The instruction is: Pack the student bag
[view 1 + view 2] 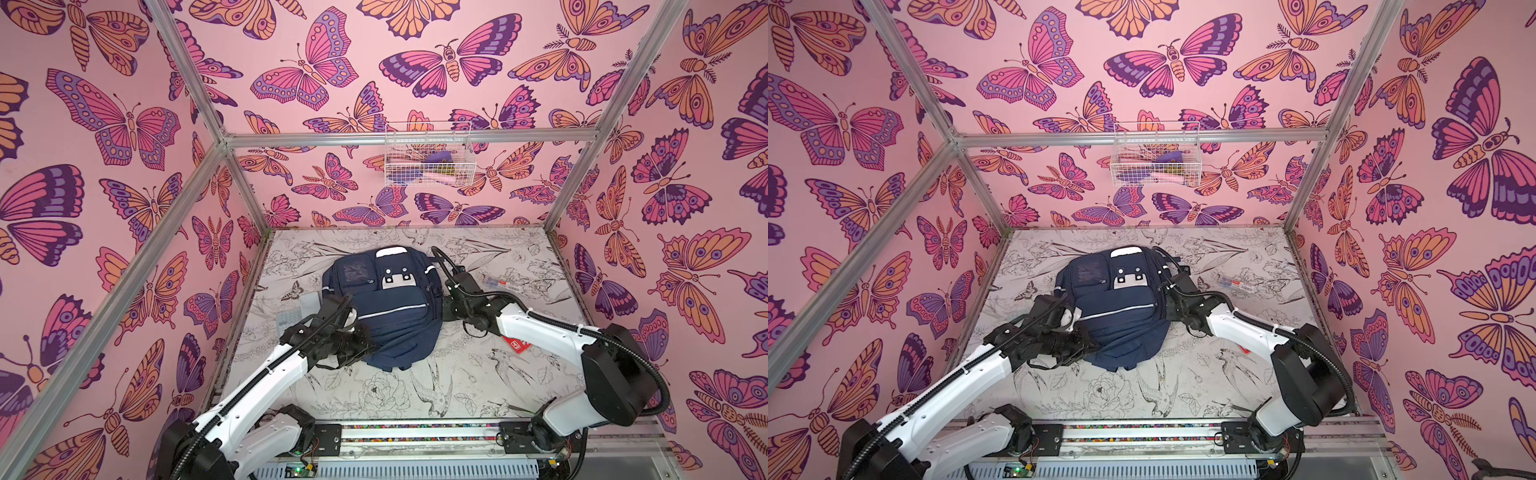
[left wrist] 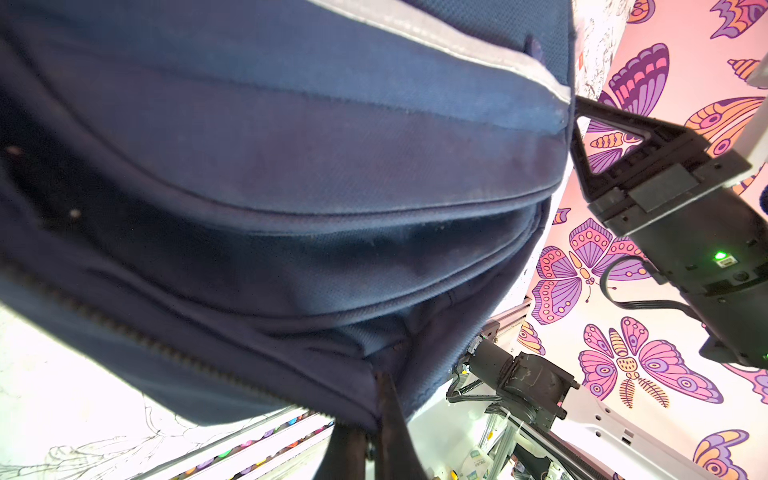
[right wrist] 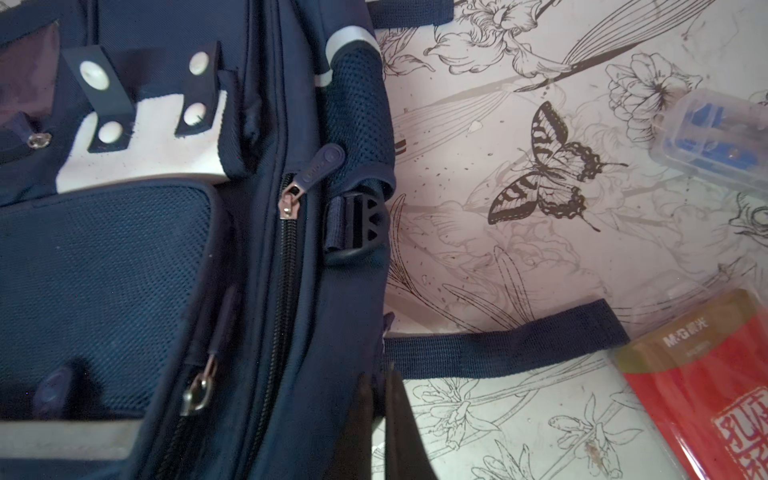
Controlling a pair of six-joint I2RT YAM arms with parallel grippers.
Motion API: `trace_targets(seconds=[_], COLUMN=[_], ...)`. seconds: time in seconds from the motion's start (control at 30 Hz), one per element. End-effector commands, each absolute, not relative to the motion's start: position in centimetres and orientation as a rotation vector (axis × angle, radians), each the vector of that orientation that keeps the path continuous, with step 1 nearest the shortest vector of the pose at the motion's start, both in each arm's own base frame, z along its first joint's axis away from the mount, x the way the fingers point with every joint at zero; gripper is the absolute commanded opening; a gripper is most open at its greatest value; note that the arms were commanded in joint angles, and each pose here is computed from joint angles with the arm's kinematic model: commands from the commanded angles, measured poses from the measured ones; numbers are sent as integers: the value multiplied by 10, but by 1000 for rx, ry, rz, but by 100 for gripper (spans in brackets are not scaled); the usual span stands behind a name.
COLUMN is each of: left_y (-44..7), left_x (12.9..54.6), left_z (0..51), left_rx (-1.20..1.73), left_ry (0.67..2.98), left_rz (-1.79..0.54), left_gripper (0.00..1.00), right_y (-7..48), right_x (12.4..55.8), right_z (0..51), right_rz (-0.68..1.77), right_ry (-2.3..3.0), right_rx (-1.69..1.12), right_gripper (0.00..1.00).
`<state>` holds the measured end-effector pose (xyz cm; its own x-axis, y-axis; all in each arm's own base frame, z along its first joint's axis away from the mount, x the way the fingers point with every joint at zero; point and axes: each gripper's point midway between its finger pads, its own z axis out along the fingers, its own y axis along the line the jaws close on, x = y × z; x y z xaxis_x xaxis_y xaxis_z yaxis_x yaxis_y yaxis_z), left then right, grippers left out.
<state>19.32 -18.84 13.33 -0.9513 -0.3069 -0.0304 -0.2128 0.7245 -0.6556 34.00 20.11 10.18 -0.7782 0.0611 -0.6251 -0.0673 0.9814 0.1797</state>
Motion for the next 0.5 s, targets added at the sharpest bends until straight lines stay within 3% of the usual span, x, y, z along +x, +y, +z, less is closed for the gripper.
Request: trace_targets(seconds=[0.0, 0.13, 0.33, 0.47], left_y=[-173, -174, -174, -170], left_x=[171, 171, 169, 168], left_z=[125, 122, 122, 123], left_rx=[-459, -462, -471, -494], left_ry=[2862, 2871, 2864, 2843], left_rz=[-991, -995, -1014, -1017], left_gripper=[0, 0, 0, 0], right_y=[119, 114, 92, 96], right_x=[348, 341, 337, 340], right_z=[99, 89, 55, 53], right_rz=[-24, 63, -13, 201], right_ry=[2385, 2372, 2401, 2330], right_rx=[228, 317, 426, 489], right_gripper=[0, 0, 0, 0])
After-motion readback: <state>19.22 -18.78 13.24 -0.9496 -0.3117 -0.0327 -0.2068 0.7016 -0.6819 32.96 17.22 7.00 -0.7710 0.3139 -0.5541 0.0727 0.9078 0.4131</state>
